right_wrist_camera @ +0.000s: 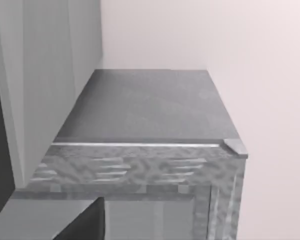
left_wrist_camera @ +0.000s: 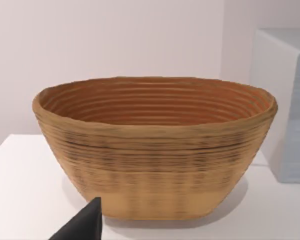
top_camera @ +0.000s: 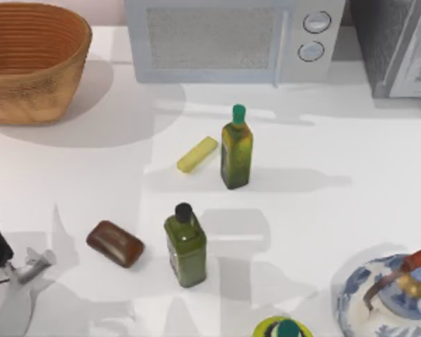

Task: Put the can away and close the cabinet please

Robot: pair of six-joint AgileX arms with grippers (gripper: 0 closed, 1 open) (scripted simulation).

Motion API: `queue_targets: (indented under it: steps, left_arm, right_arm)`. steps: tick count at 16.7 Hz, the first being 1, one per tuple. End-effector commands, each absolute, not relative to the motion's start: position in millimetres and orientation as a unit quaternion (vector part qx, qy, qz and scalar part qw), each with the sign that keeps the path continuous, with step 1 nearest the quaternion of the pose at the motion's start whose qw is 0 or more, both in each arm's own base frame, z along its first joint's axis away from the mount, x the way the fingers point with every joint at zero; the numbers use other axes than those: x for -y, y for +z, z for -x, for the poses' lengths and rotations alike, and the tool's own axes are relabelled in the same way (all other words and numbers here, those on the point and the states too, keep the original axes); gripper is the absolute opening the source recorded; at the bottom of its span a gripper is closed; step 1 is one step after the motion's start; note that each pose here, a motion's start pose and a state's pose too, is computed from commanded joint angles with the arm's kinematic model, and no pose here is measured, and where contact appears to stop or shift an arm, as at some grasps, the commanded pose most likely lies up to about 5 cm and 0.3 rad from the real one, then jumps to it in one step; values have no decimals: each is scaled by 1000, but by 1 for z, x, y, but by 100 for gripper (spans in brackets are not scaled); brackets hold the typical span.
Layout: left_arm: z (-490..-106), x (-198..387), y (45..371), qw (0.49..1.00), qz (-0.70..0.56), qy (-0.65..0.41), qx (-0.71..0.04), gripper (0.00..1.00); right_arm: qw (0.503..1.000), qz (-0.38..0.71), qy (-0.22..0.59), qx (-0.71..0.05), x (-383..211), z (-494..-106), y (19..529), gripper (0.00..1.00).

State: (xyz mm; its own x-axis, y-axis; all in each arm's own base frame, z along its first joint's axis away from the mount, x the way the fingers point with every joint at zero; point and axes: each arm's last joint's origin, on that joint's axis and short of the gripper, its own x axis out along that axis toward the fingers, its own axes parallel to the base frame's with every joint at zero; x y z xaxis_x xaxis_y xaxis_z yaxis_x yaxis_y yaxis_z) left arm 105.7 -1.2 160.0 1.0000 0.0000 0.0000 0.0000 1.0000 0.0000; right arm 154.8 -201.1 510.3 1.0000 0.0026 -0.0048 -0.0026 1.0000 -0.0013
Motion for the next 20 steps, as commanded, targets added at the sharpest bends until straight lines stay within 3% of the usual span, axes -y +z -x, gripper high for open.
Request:
queue_targets:
  steps: [5, 10, 15, 20]
  left_arm:
    - [-106, 1, 160, 1000, 0, 0, 0, 100]
    - [-106, 1, 160, 1000, 0, 0, 0, 100]
    - [-106, 1, 160, 1000, 0, 0, 0, 100]
    - [-106, 1, 160, 1000, 0, 0, 0, 100]
  right_arm:
    - [1000, 3, 4, -2, 193, -169, 511, 100]
    - [1000, -2, 5, -8, 149, -222, 510, 100]
    - [1000, -3, 5, -22, 51, -269, 505, 100]
    - [1000, 6, 4, -20, -55, -260, 505, 100]
